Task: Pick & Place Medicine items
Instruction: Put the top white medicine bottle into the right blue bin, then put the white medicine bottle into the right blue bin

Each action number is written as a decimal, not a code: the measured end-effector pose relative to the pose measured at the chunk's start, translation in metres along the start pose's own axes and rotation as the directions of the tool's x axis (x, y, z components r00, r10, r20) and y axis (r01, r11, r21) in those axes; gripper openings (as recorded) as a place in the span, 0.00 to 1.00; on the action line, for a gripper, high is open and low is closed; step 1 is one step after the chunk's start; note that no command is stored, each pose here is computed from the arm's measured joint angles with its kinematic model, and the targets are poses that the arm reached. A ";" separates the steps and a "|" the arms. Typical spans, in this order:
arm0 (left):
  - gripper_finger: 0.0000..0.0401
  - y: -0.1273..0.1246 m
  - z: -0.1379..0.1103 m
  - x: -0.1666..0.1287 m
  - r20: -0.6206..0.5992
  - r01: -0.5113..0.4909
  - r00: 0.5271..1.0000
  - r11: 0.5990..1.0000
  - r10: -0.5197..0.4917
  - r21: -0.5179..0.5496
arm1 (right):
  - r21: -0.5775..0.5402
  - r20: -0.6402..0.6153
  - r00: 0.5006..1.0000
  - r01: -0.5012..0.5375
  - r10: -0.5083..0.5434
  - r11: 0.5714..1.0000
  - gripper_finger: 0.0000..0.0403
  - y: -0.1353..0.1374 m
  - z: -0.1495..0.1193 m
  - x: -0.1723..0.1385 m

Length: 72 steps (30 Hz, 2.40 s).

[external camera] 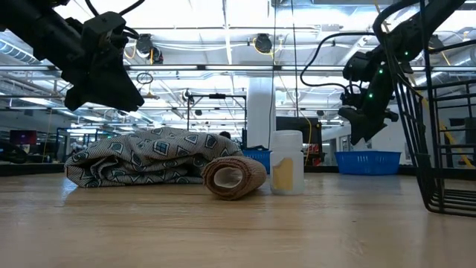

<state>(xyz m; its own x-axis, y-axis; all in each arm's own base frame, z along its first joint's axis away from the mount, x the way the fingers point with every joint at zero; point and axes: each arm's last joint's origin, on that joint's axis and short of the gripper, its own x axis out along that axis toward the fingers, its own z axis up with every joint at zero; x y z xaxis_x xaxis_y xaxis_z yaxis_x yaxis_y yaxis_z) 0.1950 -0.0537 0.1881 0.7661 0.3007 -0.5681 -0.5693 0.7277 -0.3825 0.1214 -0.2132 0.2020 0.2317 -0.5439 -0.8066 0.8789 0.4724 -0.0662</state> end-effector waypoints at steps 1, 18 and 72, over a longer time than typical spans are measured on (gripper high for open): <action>0.28 0.000 0.000 0.000 0.000 0.000 1.000 1.000 0.000 0.000 | 0.000 0.000 1.000 0.000 0.000 1.000 0.38 0.000 0.000 0.000; 0.28 0.000 0.000 0.000 0.000 0.000 1.000 1.000 0.000 0.000 | 0.008 -0.001 1.000 0.000 0.000 1.000 0.44 0.000 0.000 0.000; 0.28 0.000 0.000 0.000 0.000 0.000 1.000 1.000 0.000 0.000 | -0.767 0.199 0.258 -0.559 0.945 0.314 0.66 0.216 -0.051 -0.165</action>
<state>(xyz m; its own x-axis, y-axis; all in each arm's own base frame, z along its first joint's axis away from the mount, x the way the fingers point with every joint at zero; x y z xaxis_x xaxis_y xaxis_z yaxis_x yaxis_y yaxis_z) 0.1950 -0.0536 0.1881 0.7661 0.3008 -0.5680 -0.5694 0.7274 -0.3828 0.2518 0.0142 0.2908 0.9737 0.1684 -0.1536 -0.1735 0.9846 -0.0202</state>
